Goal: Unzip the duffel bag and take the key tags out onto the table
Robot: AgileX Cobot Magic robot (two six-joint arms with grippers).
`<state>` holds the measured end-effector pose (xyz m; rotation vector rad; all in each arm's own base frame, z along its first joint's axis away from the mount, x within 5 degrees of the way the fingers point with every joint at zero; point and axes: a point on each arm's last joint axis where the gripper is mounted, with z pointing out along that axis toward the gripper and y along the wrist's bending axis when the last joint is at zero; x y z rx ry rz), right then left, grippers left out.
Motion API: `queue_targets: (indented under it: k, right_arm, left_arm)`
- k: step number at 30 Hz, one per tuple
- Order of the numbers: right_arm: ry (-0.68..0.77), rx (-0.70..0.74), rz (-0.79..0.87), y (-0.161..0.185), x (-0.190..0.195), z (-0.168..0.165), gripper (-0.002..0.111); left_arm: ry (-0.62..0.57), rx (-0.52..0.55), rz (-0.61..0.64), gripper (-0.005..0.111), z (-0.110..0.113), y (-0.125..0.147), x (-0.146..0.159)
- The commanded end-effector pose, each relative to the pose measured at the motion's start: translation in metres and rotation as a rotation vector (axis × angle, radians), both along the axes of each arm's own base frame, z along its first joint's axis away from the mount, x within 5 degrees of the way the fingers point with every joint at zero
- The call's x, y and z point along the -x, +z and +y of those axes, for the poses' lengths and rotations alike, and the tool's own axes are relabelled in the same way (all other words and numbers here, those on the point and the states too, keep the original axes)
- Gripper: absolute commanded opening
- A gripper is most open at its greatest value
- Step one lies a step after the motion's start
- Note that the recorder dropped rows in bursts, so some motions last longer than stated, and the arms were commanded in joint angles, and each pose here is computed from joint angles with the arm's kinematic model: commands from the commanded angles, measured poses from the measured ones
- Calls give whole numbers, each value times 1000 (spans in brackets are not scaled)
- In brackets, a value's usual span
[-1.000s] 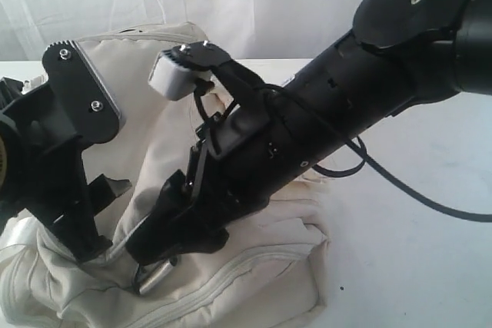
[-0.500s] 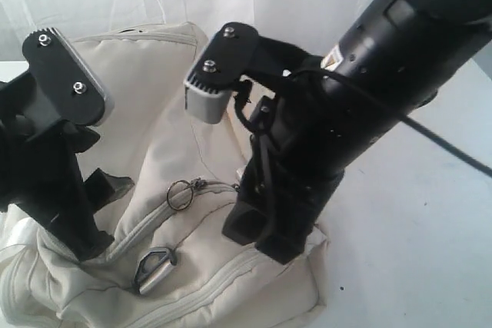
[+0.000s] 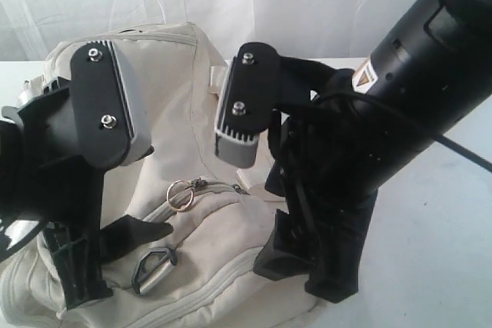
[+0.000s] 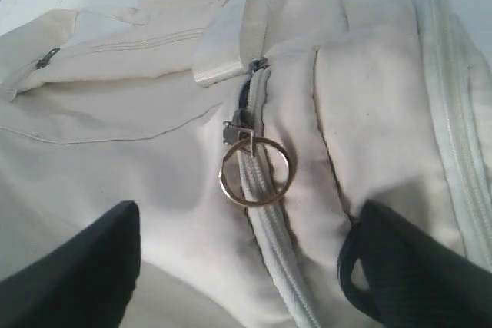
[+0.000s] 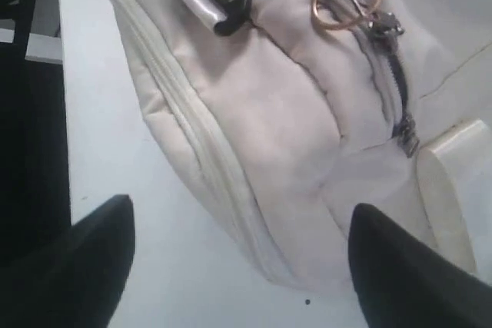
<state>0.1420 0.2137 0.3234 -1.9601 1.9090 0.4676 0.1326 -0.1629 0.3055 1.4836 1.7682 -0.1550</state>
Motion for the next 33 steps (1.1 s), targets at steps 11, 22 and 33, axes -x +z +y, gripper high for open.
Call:
queue_targets:
  k: [11,22,33]
  right_arm:
    - [19,14,-159,-28,-13,7,72]
    - [13,-1,-160,-27,-14,8,72]
    - [6,-2,-156,-27,-14,8,72]
  left_arm:
    - [-23,50,-32,91,-20,-7,-12]
    - [-22,-1,8,83,-27,-22,-17]
    - [-21,-15,19,60,-26,-23,-17]
